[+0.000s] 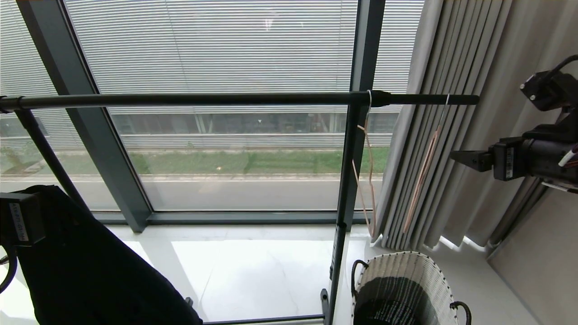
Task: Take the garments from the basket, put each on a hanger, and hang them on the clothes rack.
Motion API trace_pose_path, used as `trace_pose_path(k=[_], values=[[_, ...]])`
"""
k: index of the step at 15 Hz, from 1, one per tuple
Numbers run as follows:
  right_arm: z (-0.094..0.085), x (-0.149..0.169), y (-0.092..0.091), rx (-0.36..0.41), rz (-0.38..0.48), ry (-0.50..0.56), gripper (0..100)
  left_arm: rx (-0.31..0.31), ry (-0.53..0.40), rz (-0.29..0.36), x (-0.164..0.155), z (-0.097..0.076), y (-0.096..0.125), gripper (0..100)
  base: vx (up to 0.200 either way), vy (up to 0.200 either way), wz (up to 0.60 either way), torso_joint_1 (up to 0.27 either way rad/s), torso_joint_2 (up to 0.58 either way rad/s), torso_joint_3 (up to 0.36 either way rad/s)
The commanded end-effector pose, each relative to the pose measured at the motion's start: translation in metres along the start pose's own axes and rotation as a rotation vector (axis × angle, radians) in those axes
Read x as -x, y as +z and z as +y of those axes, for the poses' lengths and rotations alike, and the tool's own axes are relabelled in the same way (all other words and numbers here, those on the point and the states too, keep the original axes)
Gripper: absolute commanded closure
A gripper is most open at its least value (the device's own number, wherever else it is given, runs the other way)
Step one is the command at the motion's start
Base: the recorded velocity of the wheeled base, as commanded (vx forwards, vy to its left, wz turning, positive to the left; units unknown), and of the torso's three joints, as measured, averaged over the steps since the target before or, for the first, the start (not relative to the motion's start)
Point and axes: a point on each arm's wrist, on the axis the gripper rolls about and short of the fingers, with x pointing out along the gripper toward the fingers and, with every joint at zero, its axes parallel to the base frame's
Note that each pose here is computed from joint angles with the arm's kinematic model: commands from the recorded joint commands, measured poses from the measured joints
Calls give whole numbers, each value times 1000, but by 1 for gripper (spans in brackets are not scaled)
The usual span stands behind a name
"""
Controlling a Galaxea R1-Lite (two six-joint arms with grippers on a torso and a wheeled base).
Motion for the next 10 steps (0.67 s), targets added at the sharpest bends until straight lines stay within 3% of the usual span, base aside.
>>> trace_pose_path(k=[1,5,10], values=[[4,-53,-20,-3,95,-18,0,1,4,5,-1,0,-1,100,0,0,0,0,0,0],[0,-87,-35,-27,137,-82,0,0,7,3,-1,1,0,100,0,0,0,0,0,0],[-15,-96,-43,-43,170,-129,0,-1,5,9,-1,0,-1,100,0,0,0,0,0,0]])
